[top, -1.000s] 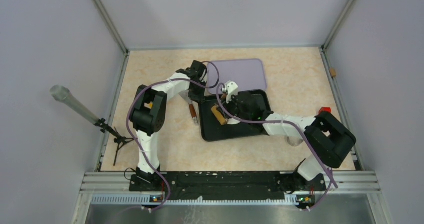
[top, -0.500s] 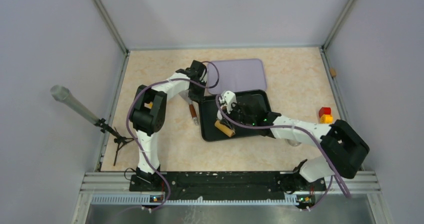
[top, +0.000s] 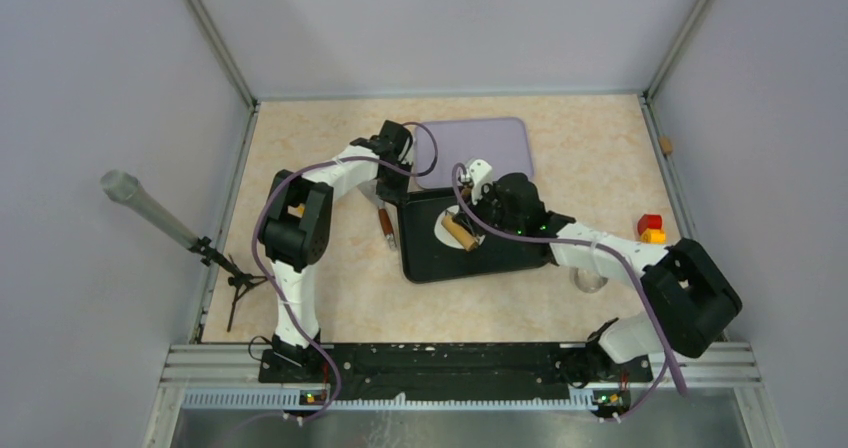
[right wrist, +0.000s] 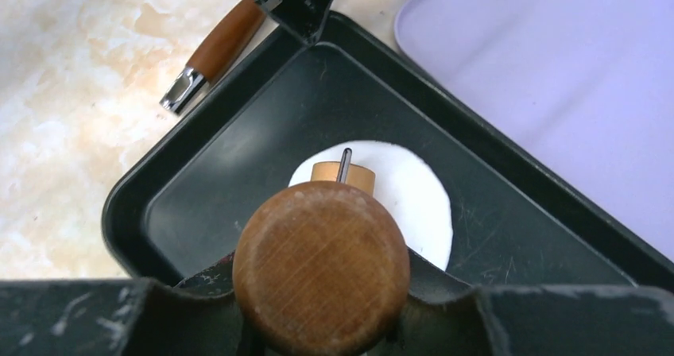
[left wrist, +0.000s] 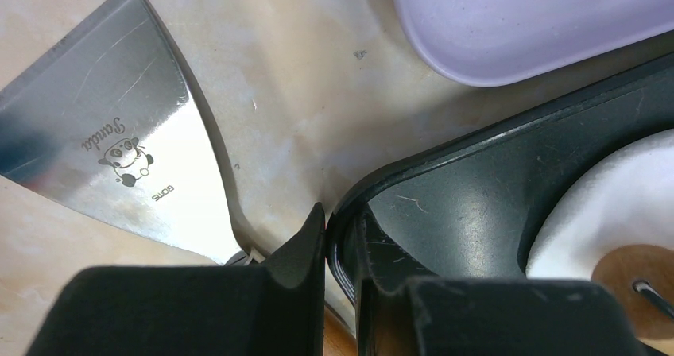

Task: Roll out the dumpling wrappers from the dough
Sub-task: Flatten out the dough on the work surface.

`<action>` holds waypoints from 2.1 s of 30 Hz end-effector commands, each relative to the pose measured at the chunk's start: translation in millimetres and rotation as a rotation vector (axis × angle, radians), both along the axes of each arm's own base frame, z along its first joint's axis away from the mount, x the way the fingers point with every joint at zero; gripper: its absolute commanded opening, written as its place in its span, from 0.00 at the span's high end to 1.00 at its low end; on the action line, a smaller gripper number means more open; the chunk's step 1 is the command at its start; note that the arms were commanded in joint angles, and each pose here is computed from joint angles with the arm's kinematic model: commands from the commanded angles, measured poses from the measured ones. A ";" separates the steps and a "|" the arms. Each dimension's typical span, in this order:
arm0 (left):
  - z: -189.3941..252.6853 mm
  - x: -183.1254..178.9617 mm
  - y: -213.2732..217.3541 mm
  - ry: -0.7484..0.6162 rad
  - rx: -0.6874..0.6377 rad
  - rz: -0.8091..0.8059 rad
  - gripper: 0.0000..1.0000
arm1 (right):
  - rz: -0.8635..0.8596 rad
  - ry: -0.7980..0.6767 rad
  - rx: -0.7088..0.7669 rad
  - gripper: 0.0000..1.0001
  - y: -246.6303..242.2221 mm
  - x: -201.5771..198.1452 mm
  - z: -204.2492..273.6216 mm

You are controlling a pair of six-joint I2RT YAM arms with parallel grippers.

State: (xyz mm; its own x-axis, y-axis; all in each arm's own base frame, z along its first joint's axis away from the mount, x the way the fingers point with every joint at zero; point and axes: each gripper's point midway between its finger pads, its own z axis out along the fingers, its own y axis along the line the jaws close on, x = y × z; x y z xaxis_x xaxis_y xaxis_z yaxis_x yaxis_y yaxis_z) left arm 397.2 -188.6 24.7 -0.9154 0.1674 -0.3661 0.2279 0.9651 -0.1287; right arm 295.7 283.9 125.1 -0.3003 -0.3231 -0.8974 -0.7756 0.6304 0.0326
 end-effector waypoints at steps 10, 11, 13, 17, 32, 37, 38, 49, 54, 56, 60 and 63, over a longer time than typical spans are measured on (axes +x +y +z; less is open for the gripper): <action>-0.8 14.1 6.6 -0.056 -0.006 0.030 1.00 | -0.053 0.064 -0.014 1.00 -7.0 -3.0 -53.4; -0.1 14.1 6.8 -0.056 -0.007 0.031 1.00 | -0.056 0.078 -0.028 1.00 -8.6 -4.5 -58.6; 1.1 14.0 6.8 -0.059 -0.006 0.031 1.00 | -0.062 0.101 -0.052 1.00 -12.3 -6.8 -67.3; 3.5 13.1 7.6 -0.063 -0.007 0.030 1.00 | -0.072 0.131 -0.087 1.00 -18.1 -10.8 -79.2; 6.8 12.9 9.2 -0.070 -0.002 0.035 1.00 | -0.198 0.221 -0.159 1.00 -44.9 -6.8 -100.5; 7.0 13.6 11.3 -0.073 0.006 0.043 1.00 | -0.304 0.233 -0.201 1.00 -56.6 3.6 -105.0; 7.1 13.3 10.5 -0.073 0.004 0.041 1.00 | -0.313 0.245 -0.212 1.00 -57.3 3.8 -107.3; -0.2 12.0 17.8 -0.066 0.030 0.094 1.00 | -0.326 0.215 -0.244 1.00 -56.9 -0.1 -108.7; -11.6 1.2 20.6 -0.018 0.029 0.166 1.00 | -0.394 0.155 -0.241 1.00 -64.4 11.8 -98.9; -14.1 -1.8 21.3 -0.001 0.028 0.197 1.00 | -0.423 0.133 -0.240 1.00 -67.6 17.4 -93.9; -9.6 -11.8 5.8 0.037 -0.057 0.168 1.00 | -0.469 0.121 -0.233 1.00 -72.7 29.0 -85.2; 7.8 -11.3 -3.1 0.001 -0.089 0.113 1.00 | -0.487 0.148 -0.203 1.00 -78.8 36.5 -79.1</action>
